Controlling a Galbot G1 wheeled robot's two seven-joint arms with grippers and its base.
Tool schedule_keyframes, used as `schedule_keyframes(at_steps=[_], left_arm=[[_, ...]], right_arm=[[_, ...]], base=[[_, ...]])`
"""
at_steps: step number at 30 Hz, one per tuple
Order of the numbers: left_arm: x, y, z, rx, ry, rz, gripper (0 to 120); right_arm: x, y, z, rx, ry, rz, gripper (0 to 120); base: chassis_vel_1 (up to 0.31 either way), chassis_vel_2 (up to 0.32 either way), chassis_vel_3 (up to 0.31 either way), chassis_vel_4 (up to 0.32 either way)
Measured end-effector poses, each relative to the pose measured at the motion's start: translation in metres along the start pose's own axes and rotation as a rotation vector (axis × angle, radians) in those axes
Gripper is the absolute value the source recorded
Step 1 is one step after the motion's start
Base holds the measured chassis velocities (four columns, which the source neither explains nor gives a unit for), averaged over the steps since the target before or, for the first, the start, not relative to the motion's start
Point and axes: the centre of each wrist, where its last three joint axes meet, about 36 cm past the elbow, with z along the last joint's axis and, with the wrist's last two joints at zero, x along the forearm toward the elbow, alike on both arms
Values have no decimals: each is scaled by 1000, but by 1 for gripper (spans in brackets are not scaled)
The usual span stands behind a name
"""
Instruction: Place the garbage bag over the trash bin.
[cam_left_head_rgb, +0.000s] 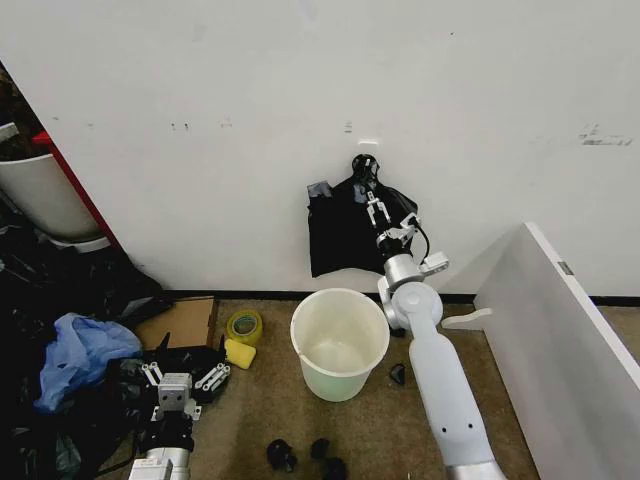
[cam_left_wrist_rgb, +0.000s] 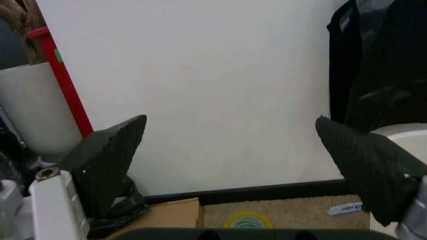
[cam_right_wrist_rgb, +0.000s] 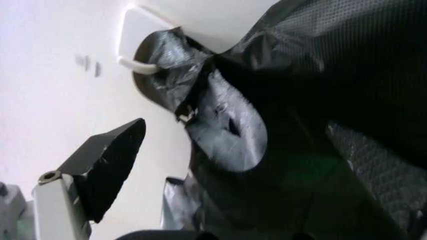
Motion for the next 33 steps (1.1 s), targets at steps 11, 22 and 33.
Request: schedule_keyframes(at_steps=[11,22,33], left_arm=[[4,-3,3,0,12,-4,100],[4,-3,3,-2,10,-11,99],[4,-5,6,2,15,-15,99]], right_arm=[[-2,3,8,-16,-7,-13,58],[-9,4,6,-2,-9,-10,19],[5,8,20,103,36,34,0]], base=[[0,0,0,0],[0,0,0,0],[0,0,0,0]])
